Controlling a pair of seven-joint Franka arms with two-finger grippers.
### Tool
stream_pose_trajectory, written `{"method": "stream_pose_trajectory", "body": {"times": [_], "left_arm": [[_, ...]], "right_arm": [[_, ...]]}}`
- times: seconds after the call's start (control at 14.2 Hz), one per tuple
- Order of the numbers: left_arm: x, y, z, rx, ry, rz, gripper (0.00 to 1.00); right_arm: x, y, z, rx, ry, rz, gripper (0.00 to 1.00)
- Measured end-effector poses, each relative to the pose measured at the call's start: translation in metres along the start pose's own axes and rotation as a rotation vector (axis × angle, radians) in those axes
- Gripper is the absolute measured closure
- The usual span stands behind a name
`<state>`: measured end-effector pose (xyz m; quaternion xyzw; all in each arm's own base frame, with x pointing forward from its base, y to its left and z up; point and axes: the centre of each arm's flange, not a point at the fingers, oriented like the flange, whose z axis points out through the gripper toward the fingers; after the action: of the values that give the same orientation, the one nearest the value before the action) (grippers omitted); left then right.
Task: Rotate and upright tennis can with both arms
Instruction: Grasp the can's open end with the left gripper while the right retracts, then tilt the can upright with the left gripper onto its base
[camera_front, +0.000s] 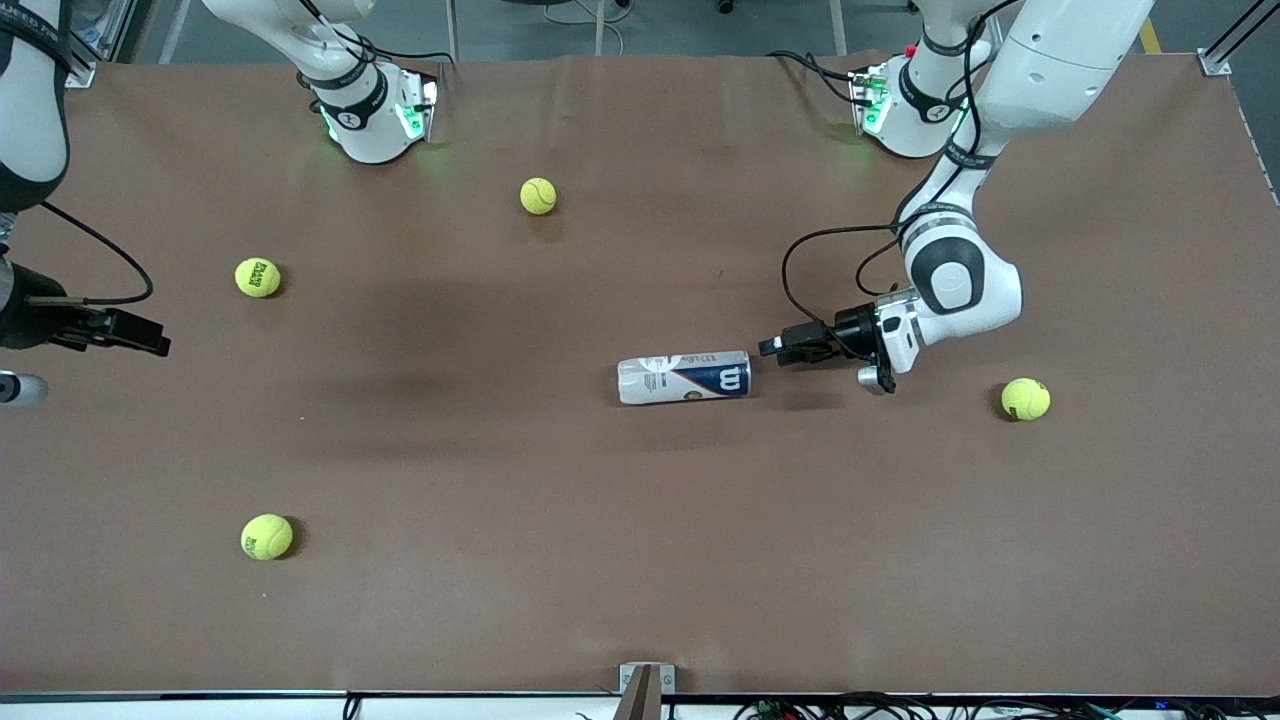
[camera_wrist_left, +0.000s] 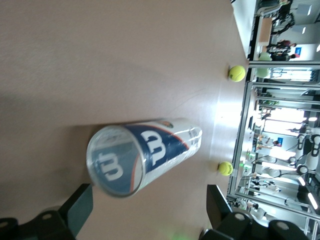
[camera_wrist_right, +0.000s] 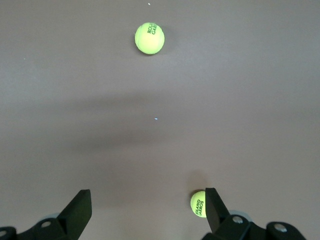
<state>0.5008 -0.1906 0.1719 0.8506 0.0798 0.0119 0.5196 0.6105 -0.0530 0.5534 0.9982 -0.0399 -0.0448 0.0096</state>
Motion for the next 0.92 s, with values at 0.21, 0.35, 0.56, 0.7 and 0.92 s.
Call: {"method": "stream_pose_trajectory", "body": {"times": [0.21,0.35,0.56,0.7,0.92], "left_arm": [[0.003,0.011,0.02,-0.002,0.011,0.012,0.0],[0.0,0.015,0.032,-0.003,0.009,0.011,0.0],[0.001,0.01,0.039,0.014,0.019,0.007,0.01],[0.0,0.007,0.046,0.009,0.036,0.0,0.02],[-0.001,0.01,0.056,0.02,0.045,0.004,0.33]], "right_arm": [[-0.001,0.008,-0.013,-0.002,0.017,-0.03,0.0],[-0.002,0.016,-0.021,-0.003,0.029,-0.033,0.0],[-0.002,0.022,-0.022,-0.003,0.032,-0.026,0.0],[-0.002,0.024,-0.023,-0.004,0.034,-0.024,0.0],[-0.002,0.023,-0.025,-0.004,0.037,-0.026,0.0]]}}
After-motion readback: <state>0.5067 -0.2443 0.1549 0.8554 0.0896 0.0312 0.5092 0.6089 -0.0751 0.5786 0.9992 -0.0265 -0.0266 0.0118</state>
